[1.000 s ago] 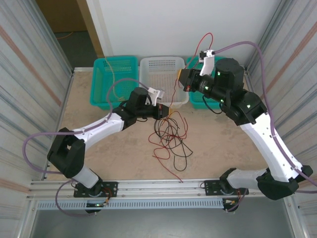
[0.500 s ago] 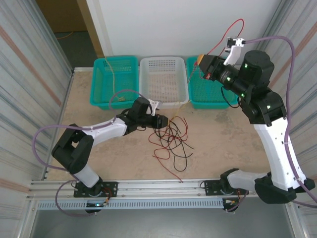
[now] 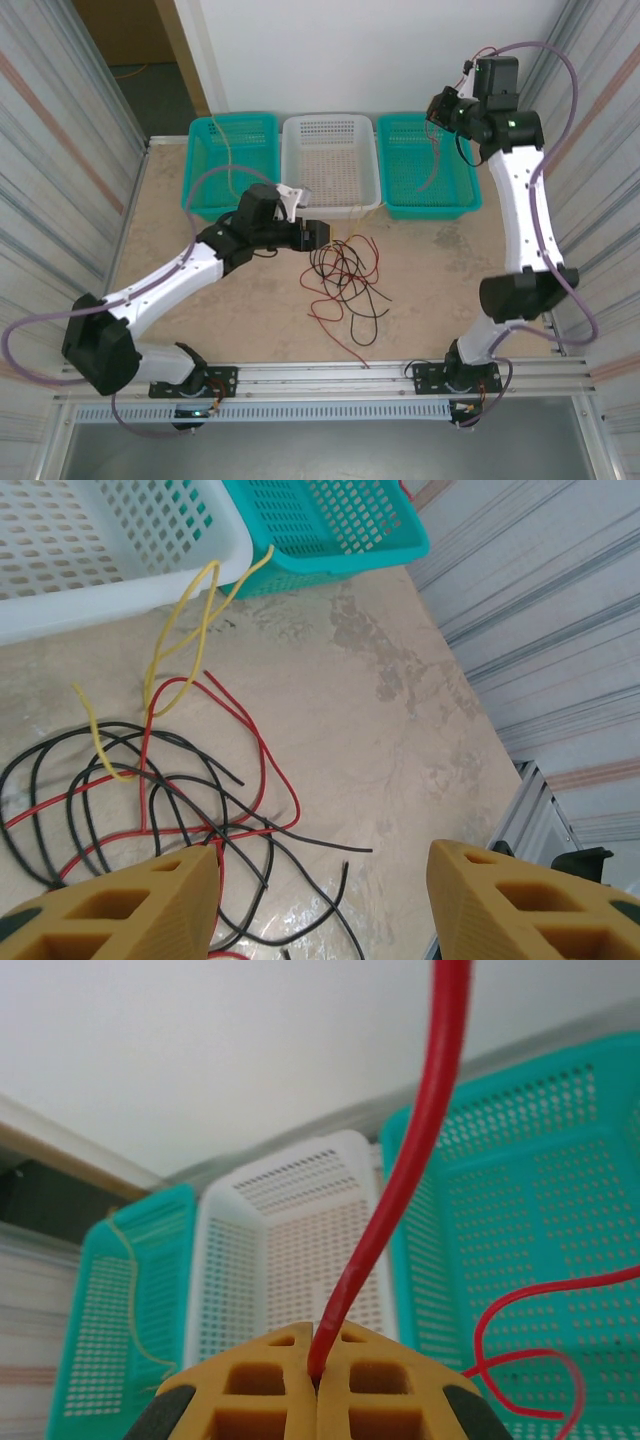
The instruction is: Untangle the cables
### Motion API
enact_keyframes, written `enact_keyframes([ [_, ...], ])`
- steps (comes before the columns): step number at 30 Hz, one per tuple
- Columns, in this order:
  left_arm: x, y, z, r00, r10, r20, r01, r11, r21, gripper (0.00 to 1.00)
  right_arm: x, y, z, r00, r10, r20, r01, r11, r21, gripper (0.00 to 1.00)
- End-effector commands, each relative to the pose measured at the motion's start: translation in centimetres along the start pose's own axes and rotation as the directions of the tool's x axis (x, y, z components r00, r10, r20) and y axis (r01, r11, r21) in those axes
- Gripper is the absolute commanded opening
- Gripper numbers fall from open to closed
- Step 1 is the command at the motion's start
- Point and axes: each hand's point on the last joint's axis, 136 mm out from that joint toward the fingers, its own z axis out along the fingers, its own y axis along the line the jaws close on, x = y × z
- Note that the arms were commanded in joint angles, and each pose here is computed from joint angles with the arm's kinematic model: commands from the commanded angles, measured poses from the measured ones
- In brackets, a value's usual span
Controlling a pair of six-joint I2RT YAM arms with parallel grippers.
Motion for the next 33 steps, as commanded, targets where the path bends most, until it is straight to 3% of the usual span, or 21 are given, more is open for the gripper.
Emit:
enact_keyframes([
  [1,0.9,1.4,-1.5,0.999,-0.02,-0.028,0.018,0.997,-0.069,0.57,1.7,-1.5,1.7,0.993,0.007,-0.115,-0.004,1.0,0.026,0.0],
  [4,1.3,1.7,-2.0,0.999,-0.027,-0.036,0.024,0.996,-0.082,0.57,3.1,-2.2,3.8,0.98,0.046,-0.195,-0.042,0.999,0.024,0.0],
  [5,1.5,1.8,-2.0,0.999,-0.028,-0.04,0.025,0.996,-0.086,0.57,3.4,-2.4,4.4,0.976,0.051,-0.211,-0.046,0.999,0.028,0.04],
  [9,1.8,1.9,-1.8,0.997,-0.043,-0.056,0.039,0.996,-0.081,0.58,4.1,-3.6,6.4,0.968,0.048,-0.247,-0.034,0.998,0.061,0.35],
  [16,1.7,2.1,-1.7,0.996,-0.062,-0.057,0.056,0.994,-0.099,0.59,4.2,-4.6,6.9,0.959,0.026,-0.282,0.009,0.993,0.121,0.52],
  [20,1.7,3.3,-1.8,0.995,-0.081,-0.055,0.073,0.988,-0.136,0.58,6.5,-2.3,5.2,0.953,-0.052,-0.3,0.09,0.989,0.115,0.54],
  [25,1.0,4.5,-2.1,0.99,-0.141,-0.027,0.137,0.983,-0.124,0.53,14.2,1.1,3.0,0.936,-0.163,-0.311,0.202,0.974,0.097,0.56],
  [33,0.9,4.7,-2.2,0.986,-0.167,-0.027,0.163,0.981,-0.1,0.49,26.6,1.1,2.3,0.934,-0.056,-0.353,0.079,0.996,0.049,0.51],
])
